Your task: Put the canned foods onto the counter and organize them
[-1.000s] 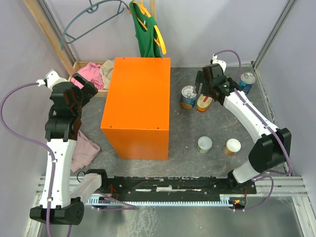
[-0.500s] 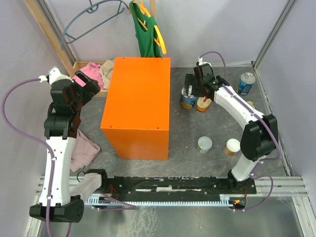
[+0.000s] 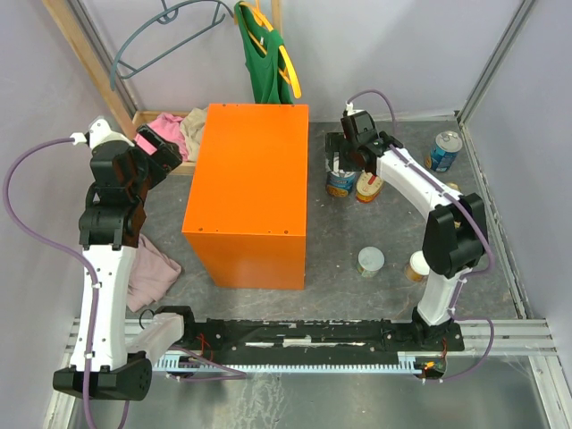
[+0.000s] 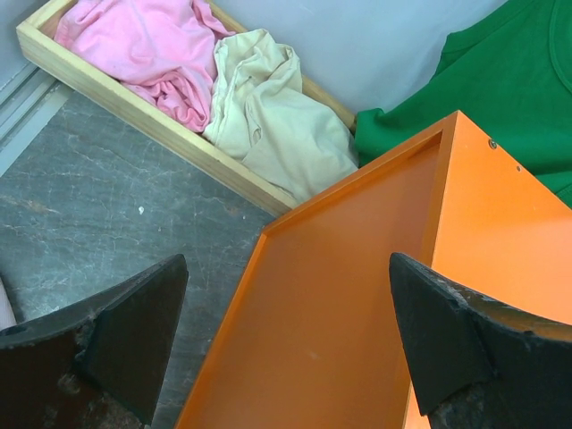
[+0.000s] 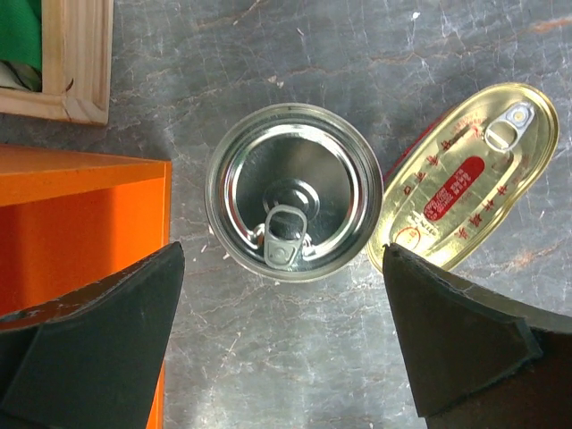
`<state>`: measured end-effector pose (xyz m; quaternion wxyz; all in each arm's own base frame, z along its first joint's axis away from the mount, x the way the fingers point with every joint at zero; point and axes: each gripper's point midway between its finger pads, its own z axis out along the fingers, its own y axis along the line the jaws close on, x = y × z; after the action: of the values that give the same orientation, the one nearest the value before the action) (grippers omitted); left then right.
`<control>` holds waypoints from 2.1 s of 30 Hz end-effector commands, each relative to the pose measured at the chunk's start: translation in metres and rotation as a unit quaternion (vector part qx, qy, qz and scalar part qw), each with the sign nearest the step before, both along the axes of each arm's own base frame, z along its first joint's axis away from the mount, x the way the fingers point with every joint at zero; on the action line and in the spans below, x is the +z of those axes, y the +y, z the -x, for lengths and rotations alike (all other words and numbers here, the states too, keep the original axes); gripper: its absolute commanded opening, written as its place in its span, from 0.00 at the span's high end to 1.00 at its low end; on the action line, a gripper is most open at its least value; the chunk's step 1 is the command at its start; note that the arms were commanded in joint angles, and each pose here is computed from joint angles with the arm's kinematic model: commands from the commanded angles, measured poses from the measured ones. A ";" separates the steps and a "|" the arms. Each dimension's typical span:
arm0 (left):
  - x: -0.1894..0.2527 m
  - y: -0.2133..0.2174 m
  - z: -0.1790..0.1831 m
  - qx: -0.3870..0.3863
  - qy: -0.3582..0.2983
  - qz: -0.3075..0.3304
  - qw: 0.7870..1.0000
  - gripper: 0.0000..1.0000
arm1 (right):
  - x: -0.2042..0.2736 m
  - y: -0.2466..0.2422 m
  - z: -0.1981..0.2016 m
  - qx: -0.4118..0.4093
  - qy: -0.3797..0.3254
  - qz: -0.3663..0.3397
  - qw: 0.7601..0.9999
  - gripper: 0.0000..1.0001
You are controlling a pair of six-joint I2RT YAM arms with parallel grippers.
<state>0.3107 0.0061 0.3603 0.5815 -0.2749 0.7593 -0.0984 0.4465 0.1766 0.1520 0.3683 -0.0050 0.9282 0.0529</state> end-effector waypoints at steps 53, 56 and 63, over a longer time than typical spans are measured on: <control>0.022 0.006 -0.006 0.003 -0.025 -0.024 0.999 0.01 | -0.050 0.004 -0.034 0.019 0.033 0.066 0.997 0.00; 0.019 0.005 -0.007 0.003 -0.022 -0.023 0.999 0.01 | -0.055 0.004 -0.035 0.019 0.037 0.067 0.997 0.02; 0.016 0.006 -0.007 0.004 -0.019 -0.024 1.000 0.01 | -0.060 0.005 -0.032 0.030 0.045 0.070 0.996 0.25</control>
<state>0.3163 0.0070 0.3637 0.5824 -0.2697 0.7611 -0.0931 0.4770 0.1787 0.1051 0.3349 -0.0434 0.9413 0.0010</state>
